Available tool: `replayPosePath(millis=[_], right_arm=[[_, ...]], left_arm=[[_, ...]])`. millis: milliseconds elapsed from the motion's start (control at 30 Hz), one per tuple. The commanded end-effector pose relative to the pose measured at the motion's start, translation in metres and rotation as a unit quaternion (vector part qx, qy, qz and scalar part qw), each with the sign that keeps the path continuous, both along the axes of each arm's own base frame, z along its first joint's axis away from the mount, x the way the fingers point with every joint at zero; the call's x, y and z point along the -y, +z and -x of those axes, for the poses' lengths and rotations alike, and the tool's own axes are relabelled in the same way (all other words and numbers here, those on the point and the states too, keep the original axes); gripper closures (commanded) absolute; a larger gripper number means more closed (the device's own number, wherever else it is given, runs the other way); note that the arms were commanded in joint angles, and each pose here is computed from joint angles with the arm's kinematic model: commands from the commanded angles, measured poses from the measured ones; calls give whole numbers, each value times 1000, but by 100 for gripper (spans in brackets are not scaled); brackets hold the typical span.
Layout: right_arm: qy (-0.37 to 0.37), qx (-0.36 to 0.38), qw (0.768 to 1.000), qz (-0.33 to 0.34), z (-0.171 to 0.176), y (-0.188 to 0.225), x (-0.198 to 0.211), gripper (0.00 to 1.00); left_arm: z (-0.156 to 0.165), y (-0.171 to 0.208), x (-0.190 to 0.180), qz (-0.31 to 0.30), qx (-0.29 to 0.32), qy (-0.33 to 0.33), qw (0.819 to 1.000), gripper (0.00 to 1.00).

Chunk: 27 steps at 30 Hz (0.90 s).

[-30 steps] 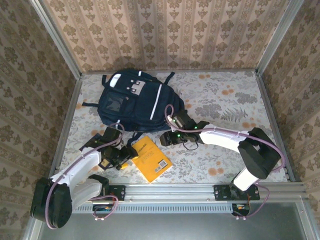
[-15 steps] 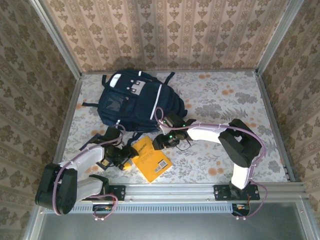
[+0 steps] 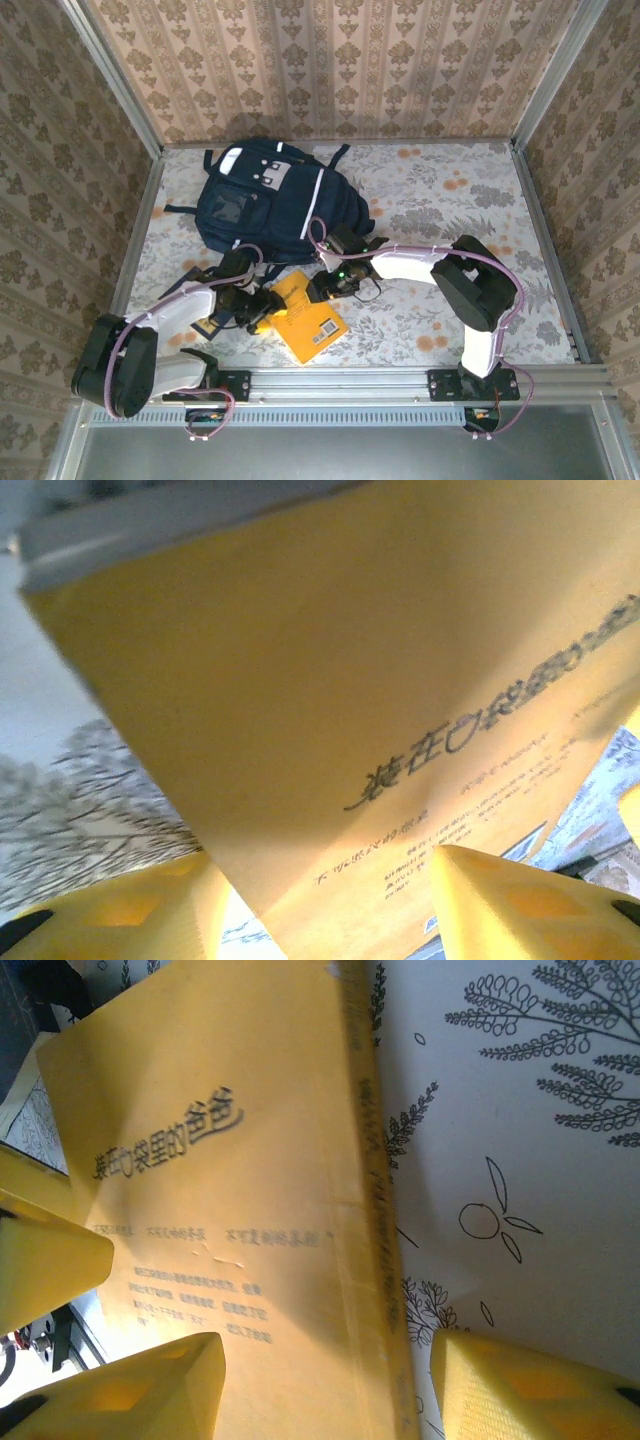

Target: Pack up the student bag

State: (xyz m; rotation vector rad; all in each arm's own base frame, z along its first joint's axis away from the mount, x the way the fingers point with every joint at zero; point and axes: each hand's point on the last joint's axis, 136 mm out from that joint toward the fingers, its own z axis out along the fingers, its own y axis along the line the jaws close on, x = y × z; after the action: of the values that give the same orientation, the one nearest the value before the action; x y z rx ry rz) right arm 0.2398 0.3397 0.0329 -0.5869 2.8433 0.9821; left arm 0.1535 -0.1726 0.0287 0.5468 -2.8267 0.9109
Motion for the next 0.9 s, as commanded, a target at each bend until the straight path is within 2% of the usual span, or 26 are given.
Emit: replayPosePath(millis=[0, 167, 300, 467, 600, 867], right_arm=[[2, -2, 1000, 6, 1, -3, 3, 42], [-17, -22, 1000, 0, 0, -5, 5, 41], [-34, -63, 997, -35, -1, -4, -1, 41], [-59, -109, 984, -130, -5, 20, -13, 41], [-81, -117, 972, -187, -16, 44, -11, 41], [-90, -119, 976, -161, -13, 29, 1, 42]], left_arm=[[-28, 23, 23, 56, 93, -31, 994, 44], [-36, 32, 29, 66, 110, -45, 991, 44], [-35, 30, 38, 71, 107, -63, 990, 45], [-36, 25, 43, 73, 102, -69, 990, 48], [-37, 25, 46, 76, 104, -73, 989, 57], [-42, 54, 48, 90, 143, -83, 982, 72]])
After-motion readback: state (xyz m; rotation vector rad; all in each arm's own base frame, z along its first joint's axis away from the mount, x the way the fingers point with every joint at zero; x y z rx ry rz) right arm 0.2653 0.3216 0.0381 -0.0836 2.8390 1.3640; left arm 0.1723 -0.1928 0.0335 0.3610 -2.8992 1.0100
